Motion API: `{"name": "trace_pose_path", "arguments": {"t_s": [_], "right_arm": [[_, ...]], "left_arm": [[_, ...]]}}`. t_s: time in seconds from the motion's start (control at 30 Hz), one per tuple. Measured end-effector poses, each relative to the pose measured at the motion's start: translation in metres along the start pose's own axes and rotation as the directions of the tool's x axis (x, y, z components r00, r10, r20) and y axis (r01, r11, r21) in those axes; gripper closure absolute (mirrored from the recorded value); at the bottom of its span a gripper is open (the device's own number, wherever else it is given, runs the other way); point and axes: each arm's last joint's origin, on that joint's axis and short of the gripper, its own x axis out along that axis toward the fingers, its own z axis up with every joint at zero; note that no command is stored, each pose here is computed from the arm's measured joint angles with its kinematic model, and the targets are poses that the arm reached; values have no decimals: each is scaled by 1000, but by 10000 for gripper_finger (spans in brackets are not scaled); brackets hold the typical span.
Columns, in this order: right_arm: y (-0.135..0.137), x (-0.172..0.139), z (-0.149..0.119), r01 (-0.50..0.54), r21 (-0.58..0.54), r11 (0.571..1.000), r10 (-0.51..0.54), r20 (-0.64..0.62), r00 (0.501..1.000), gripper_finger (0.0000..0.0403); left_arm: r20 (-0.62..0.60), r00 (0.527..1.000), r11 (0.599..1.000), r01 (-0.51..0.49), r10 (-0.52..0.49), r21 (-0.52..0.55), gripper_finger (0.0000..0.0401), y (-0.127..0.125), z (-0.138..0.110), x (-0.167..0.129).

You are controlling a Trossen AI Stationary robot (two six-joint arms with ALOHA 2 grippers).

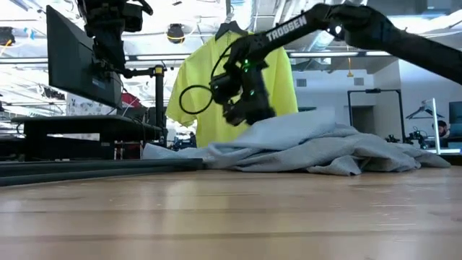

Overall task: Hang clothes
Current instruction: Unhang the blue polo from the rack, then unhang the yellow shirt from the rack

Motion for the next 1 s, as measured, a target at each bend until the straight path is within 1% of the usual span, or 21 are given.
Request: {"name": "trace_pose_path", "arguments": {"t_s": [0.07, 0.2, 0.27, 0.3, 0.37, 0.43, 0.47, 0.5, 0.53, 0.57, 0.6, 0.63, 0.67, 0.73, 0.8, 0.87, 0.93, 0.97, 1.0], "right_arm": [[5, -7, -7, 3, 12, 1000, -3, 23, 1000, 276], [17, -25, -39, 7, 28, 1000, -7, 19, 1000, 276], [18, -26, -57, 5, 52, 999, -5, -7, 1000, 276], [20, -27, -63, 6, 69, 998, -6, 5, 1000, 276], [23, -41, -78, 3, 103, 995, -11, 78, 997, 276], [20, -70, -98, -15, 147, 989, -17, 210, 978, 276], [18, -86, -106, -28, 161, 987, -21, 295, 955, 276], [13, -101, -114, -42, 177, 983, -29, 384, 923, 276], [8, -114, -119, -50, 198, 979, -50, 472, 880, 276], [3, -128, -124, -50, 219, 974, -84, 563, 822, 276], [-3, -143, -130, -44, 231, 972, -121, 649, 751, 276], [-8, -159, -139, -31, 231, 972, -151, 723, 674, 276], [-13, -175, -148, -17, 228, 973, -175, 790, 587, 276], [-24, -206, -168, -2, 245, 969, -225, 893, 391, 276], [-36, -229, -184, 26, 273, 962, -272, 937, 221, 276], [-49, -245, -196, 76, 316, 946, -322, 943, 84, 276], [-64, -260, -207, 120, 375, 919, -372, 927, -52, 276], [-72, -268, -213, 120, 413, 903, -399, 909, -124, 276], [-81, -274, -219, 111, 448, 887, -424, 886, -186, 276]], "left_arm": [[3, 1000, 1000, -2, 2, 2, 288, 0, -1, -1], [-16, 1000, 1000, -6, 6, 2, 288, 0, -3, -2], [-10, 1000, 1000, -5, 5, 14, 288, -1, -4, -3], [-7, 1000, 1000, -5, 5, 17, 288, -1, -5, -4], [5, 1000, 1000, -6, 6, 21, 288, -1, -4, -5], [19, 1000, 1000, -6, 6, 29, 288, -1, -2, -5], [31, 1000, 999, -7, 6, 39, 288, -1, -1, -5], [43, 999, 999, -7, 5, 49, 288, -1, 0, -5], [54, 999, 998, -7, 4, 62, 288, -1, 1, -5], [65, 998, 997, -8, 3, 72, 288, -1, 2, -5], [75, 997, 997, -9, 2, 81, 288, -1, 3, -5], [87, 996, 996, -9, 2, 89, 288, -1, 4, -4], [96, 995, 995, -10, 1, 97, 288, -1, 6, -4], [105, 994, 994, -15, 3, 112, 288, -1, 7, -3], [106, 994, 992, -23, 10, 121, 288, -1, 7, -4], [106, 994, 992, -28, 15, 121, 288, -1, 7, -4], [106, 994, 992, -34, 21, 119, 288, -1, 7, -4], [106, 994, 993, -34, 22, 114, 288, -1, 7, -4], [106, 994, 993, -34, 22, 112, 288, -1, 7, -4]]}}
